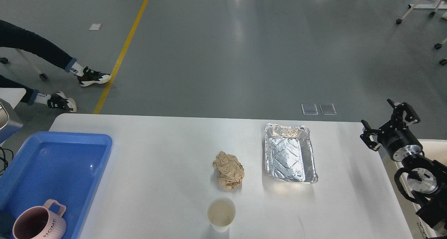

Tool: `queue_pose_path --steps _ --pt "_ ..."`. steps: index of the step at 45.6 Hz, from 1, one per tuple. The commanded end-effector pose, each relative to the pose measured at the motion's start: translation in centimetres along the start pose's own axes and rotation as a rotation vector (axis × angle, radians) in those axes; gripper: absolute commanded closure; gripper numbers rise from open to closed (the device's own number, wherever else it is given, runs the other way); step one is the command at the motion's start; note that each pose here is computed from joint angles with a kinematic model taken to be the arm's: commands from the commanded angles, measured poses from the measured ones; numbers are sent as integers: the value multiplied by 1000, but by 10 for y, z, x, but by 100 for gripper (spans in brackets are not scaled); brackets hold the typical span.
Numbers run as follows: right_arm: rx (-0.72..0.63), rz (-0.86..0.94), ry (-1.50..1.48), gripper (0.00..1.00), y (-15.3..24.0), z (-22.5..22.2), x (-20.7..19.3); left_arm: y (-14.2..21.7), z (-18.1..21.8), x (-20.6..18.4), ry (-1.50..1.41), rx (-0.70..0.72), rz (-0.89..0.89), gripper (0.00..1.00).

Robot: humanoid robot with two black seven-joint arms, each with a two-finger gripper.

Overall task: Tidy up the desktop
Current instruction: 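Lift the steel tray and place it into the blue bin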

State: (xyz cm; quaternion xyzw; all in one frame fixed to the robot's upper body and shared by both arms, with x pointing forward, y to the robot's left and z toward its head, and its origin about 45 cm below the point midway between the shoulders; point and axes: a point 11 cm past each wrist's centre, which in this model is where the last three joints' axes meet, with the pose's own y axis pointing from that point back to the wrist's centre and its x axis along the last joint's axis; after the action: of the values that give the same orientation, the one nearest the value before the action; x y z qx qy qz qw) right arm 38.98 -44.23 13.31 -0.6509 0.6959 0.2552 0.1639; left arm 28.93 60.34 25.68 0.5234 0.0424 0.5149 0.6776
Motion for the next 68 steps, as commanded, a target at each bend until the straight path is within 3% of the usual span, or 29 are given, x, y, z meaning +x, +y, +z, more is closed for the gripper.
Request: queue_pose_path --steps 1,18,49,54,58,68 --pt "-2 -2 -2 0 0 1 -1 -37 -3 -23 47 36 -34 100" --pt "-9 -11 -17 0 -3 10 -8 -105 -7 -85 96 216 -56 100" --pt "-11 -12 -17 0 -2 10 -7 -148 -1 -137 127 310 -49 97" --pt "-11 -11 -15 0 -2 10 -7 -148 0 -137 130 306 -44 87" --pt "-12 -10 -15 0 -2 10 -6 -148 2 -135 134 286 -42 66" --pt "-11 -9 -15 0 -1 10 -6 -144 4 -130 157 228 -79 31"
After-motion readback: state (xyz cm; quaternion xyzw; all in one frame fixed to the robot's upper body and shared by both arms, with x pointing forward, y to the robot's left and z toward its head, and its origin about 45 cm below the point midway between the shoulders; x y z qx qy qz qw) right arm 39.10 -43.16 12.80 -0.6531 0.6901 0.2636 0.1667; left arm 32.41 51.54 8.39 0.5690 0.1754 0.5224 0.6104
